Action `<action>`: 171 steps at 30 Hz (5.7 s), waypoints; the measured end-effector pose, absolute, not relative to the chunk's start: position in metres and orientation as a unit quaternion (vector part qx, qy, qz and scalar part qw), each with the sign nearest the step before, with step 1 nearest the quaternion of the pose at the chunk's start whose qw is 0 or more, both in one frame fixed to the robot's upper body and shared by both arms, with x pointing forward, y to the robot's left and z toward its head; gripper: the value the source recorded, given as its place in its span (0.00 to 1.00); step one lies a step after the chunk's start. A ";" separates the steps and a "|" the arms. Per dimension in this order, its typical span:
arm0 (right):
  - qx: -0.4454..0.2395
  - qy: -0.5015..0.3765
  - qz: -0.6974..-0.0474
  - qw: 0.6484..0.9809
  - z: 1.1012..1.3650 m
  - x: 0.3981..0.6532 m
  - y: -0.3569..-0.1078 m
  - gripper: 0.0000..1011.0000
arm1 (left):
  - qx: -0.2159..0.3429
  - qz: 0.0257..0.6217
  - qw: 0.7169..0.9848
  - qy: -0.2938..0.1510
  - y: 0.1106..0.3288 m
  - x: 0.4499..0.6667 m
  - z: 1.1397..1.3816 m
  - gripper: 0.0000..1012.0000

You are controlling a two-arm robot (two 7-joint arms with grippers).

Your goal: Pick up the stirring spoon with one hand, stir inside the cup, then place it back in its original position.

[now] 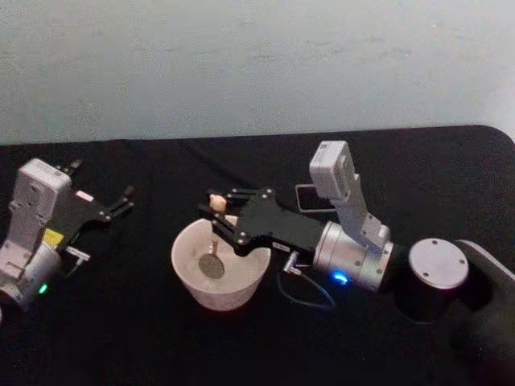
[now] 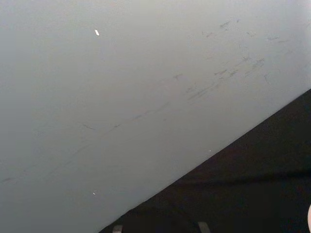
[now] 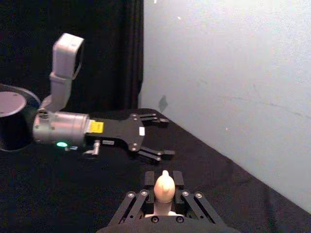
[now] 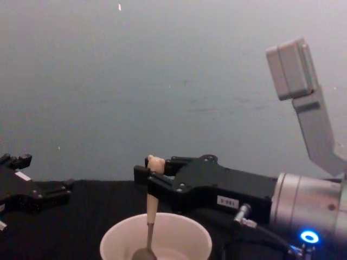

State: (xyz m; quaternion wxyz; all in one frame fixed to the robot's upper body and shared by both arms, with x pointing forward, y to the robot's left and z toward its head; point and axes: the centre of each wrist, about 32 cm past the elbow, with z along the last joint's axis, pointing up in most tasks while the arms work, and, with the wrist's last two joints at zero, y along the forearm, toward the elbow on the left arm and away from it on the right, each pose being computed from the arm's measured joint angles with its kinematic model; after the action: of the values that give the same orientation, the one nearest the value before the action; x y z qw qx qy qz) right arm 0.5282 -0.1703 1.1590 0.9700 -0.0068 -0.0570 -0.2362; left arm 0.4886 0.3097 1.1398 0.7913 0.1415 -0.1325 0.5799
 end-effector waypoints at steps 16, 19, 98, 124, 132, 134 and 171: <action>-0.021 -0.070 -0.264 0.962 1.156 0.542 -0.174 0.21 | 0.141 0.580 0.791 -0.132 0.310 0.489 1.140 0.99; -0.022 -0.071 -0.267 0.961 1.156 0.543 -0.177 0.21 | 0.141 0.580 0.791 -0.132 0.310 0.489 1.140 0.99; -0.013 -0.072 -0.276 0.958 1.159 0.542 -0.178 0.21 | 0.141 0.580 0.791 -0.132 0.310 0.489 1.140 0.99; 0.042 -0.130 -0.269 0.953 1.215 0.530 -0.202 0.21 | 0.141 0.580 0.791 -0.132 0.310 0.489 1.140 0.99; 0.050 -0.145 -0.289 0.945 1.228 0.526 -0.222 0.21 | 0.141 0.580 0.791 -0.132 0.310 0.489 1.140 0.99; 0.052 -0.145 -0.300 0.941 1.231 0.524 -0.229 0.21 | 0.141 0.580 0.791 -0.132 0.310 0.489 1.140 0.99; -0.005 -0.077 -0.389 0.918 1.226 0.498 -0.264 0.21 | 0.141 0.580 0.791 -0.132 0.310 0.489 1.140 0.99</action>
State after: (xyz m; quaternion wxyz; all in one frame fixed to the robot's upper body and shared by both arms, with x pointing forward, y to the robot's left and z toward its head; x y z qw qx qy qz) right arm 0.4981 -0.2635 1.2264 0.9178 -0.0050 -0.0771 -0.3894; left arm 0.4886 0.3097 1.1398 0.7913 0.1415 -0.1325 0.5799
